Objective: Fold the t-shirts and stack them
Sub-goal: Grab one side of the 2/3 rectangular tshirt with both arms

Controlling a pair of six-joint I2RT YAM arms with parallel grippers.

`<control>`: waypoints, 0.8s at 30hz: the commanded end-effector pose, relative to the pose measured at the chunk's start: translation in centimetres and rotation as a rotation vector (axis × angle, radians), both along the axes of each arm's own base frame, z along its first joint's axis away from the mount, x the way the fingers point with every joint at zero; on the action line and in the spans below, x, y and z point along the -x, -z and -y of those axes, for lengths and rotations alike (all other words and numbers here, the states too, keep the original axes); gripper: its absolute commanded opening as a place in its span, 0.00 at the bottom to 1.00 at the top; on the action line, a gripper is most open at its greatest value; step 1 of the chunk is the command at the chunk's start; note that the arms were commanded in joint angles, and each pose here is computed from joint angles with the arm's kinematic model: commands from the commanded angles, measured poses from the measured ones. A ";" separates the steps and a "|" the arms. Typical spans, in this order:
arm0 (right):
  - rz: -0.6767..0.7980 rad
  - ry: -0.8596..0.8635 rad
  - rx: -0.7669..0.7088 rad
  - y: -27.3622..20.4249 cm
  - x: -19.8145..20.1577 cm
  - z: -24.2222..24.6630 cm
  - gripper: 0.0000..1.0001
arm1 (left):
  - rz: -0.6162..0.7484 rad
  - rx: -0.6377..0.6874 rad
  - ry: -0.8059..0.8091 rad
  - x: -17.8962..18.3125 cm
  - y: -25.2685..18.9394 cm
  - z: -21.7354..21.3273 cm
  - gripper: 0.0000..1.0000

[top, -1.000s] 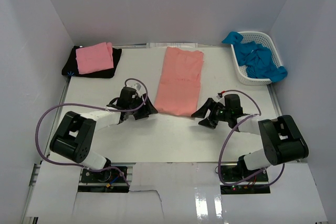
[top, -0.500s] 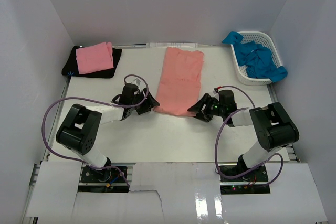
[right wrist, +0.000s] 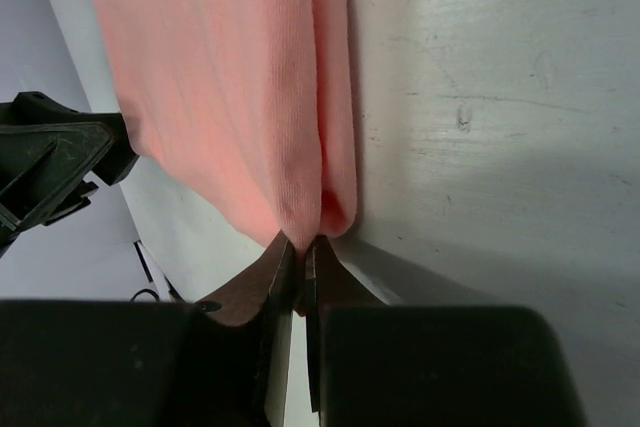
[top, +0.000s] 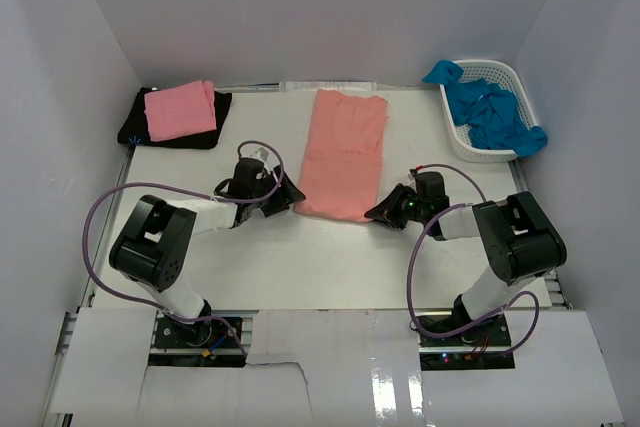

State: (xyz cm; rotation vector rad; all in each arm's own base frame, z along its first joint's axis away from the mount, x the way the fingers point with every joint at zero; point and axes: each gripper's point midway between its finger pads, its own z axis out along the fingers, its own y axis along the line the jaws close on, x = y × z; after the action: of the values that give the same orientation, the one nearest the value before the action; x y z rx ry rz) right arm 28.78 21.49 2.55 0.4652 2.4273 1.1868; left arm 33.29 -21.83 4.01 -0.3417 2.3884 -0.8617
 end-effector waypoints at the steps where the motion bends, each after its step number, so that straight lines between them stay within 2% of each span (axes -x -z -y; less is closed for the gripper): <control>1: 0.036 -0.005 0.010 -0.3 -1.1 -0.3 0.08 | -0.060 -0.032 0.002 0.6 1.8 -0.5 0.72; 13: 0.055 -0.018 -0.005 -1.2 -1.6 -0.6 0.08 | -0.088 -0.035 0.002 1.6 2.6 -0.7 0.66; 19: 0.055 -0.020 0.002 -1.2 -1.5 -0.5 0.08 | -0.125 -0.050 -0.019 3.1 2.6 -1.6 0.70; 24: 0.057 -0.022 0.001 -1.3 -1.5 -0.6 0.08 | -0.158 -0.014 -0.027 4.1 3.0 -1.4 0.71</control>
State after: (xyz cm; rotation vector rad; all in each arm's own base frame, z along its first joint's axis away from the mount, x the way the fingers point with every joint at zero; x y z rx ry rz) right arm 29.09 21.70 2.52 0.4595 2.4405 1.1894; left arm 32.35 -21.78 3.86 -0.3775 2.3926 -0.9005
